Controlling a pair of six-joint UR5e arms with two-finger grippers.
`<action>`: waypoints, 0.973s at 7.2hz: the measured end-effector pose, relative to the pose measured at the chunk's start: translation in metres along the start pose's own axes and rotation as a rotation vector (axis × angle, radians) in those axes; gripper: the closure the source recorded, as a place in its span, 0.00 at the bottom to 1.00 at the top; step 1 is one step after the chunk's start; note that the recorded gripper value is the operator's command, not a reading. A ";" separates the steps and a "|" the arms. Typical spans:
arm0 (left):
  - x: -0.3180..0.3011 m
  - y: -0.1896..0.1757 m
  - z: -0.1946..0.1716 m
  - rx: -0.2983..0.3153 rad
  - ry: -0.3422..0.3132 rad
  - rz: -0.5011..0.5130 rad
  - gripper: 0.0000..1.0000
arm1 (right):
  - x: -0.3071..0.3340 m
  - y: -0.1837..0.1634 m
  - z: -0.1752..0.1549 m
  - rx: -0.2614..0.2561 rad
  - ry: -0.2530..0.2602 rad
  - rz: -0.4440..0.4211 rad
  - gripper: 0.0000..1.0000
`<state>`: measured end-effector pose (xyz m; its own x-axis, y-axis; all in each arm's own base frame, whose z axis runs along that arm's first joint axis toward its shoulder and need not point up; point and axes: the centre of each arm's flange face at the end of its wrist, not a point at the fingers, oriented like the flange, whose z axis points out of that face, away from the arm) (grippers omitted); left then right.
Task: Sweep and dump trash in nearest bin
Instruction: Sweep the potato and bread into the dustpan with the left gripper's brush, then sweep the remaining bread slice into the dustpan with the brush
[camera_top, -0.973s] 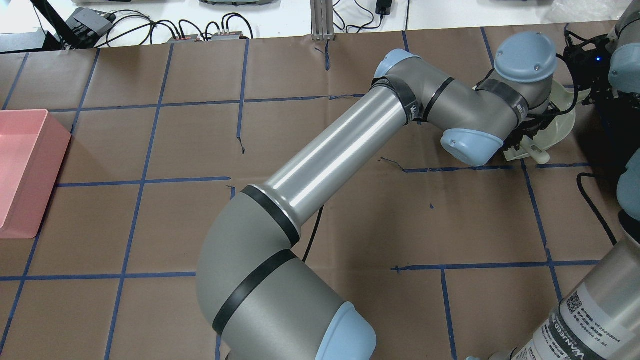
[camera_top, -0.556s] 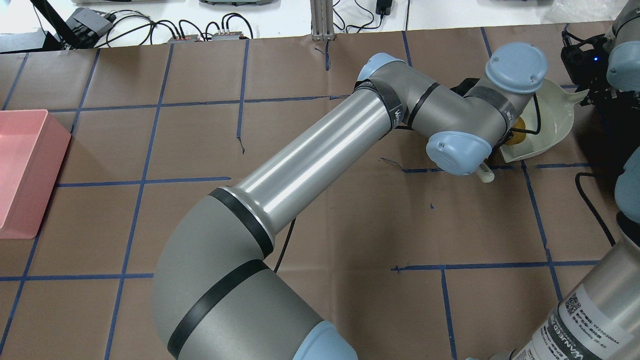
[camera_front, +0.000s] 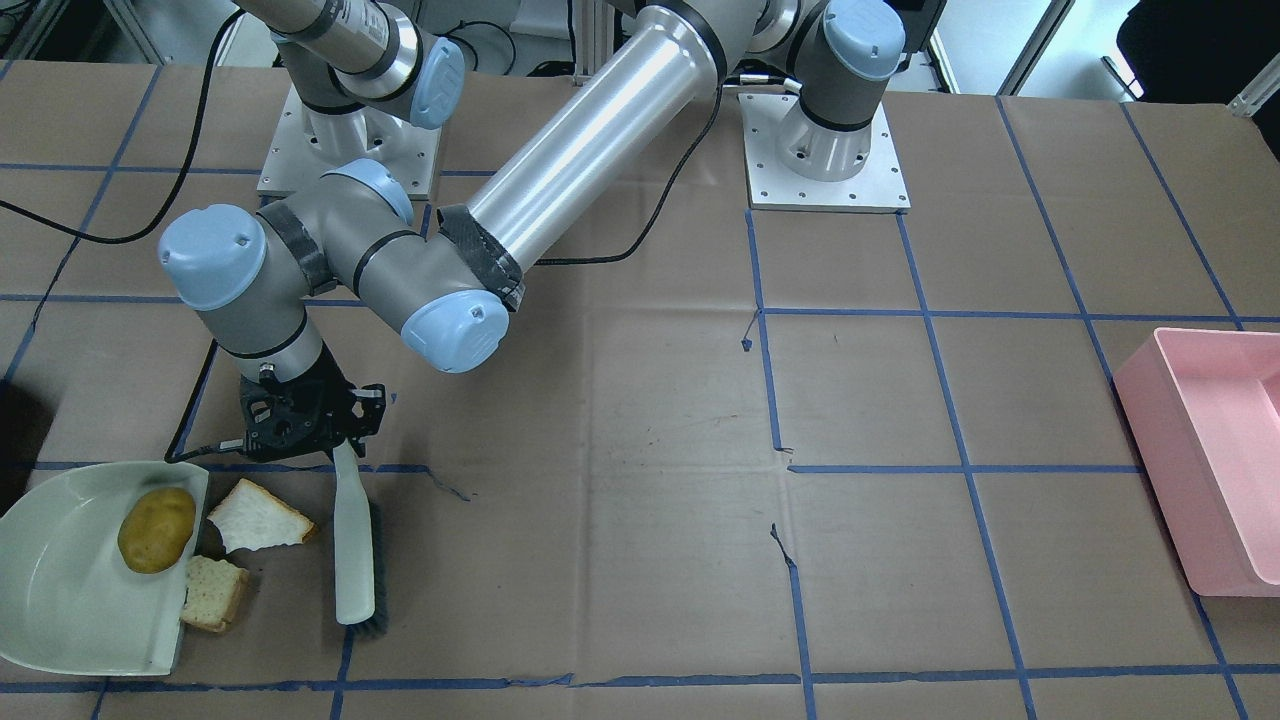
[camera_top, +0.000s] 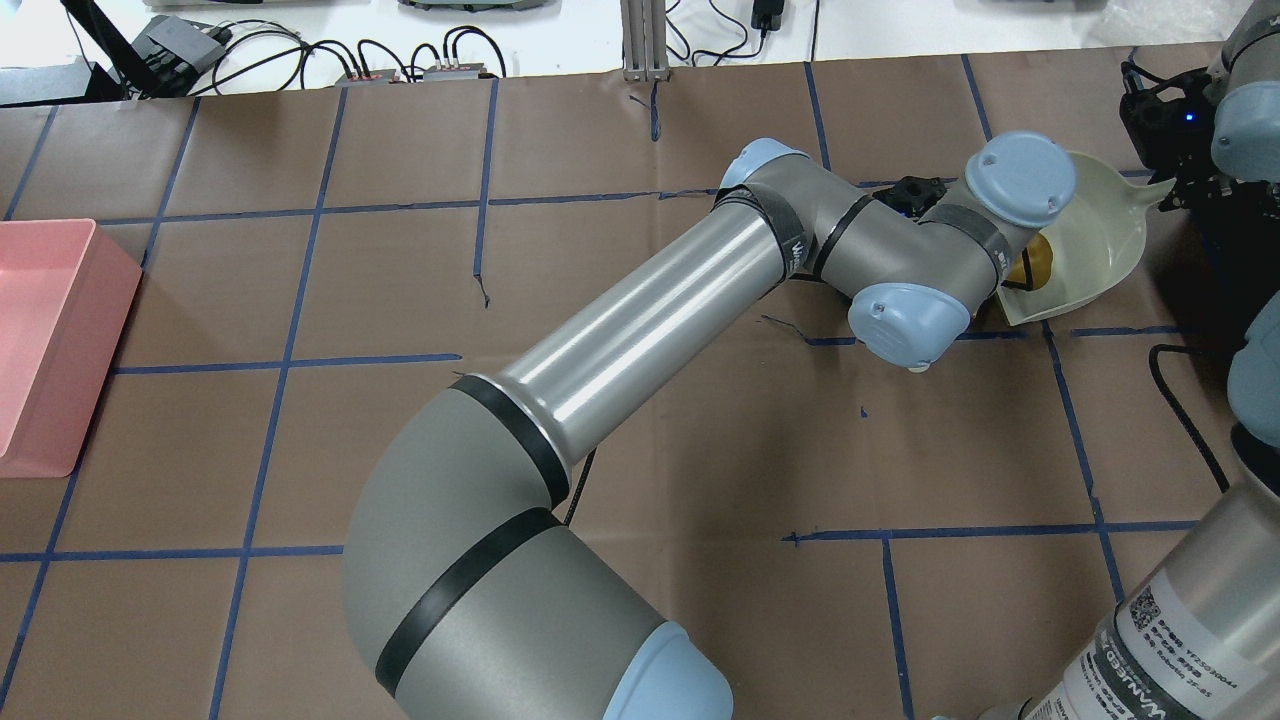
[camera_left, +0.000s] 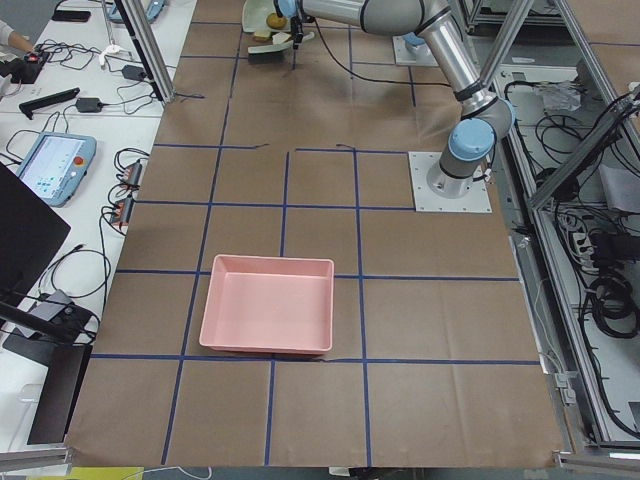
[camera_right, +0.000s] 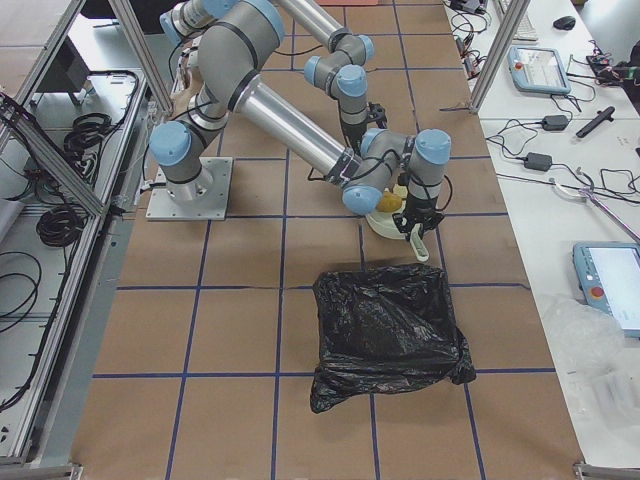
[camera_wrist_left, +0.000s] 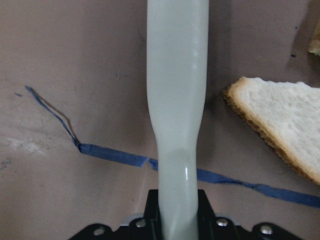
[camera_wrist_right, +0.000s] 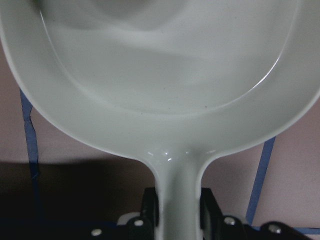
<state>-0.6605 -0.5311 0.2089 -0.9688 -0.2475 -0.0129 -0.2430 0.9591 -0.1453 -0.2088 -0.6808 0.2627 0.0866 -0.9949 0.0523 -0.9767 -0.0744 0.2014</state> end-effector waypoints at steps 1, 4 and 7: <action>0.013 -0.001 0.002 -0.017 0.047 -0.018 1.00 | 0.000 0.000 0.000 0.000 0.000 0.000 1.00; 0.049 0.021 -0.002 -0.108 0.193 -0.039 1.00 | 0.000 0.000 0.000 0.000 -0.001 0.002 1.00; 0.069 0.035 -0.015 -0.153 0.365 -0.052 1.00 | 0.000 -0.001 0.001 0.002 -0.002 0.002 1.00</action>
<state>-0.7367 -0.5126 0.2182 -0.9019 -0.2576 0.3466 -0.2700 0.9628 0.0131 -0.2085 -0.6806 0.2615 0.0847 -0.9951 0.0511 -0.9772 -0.0729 0.1992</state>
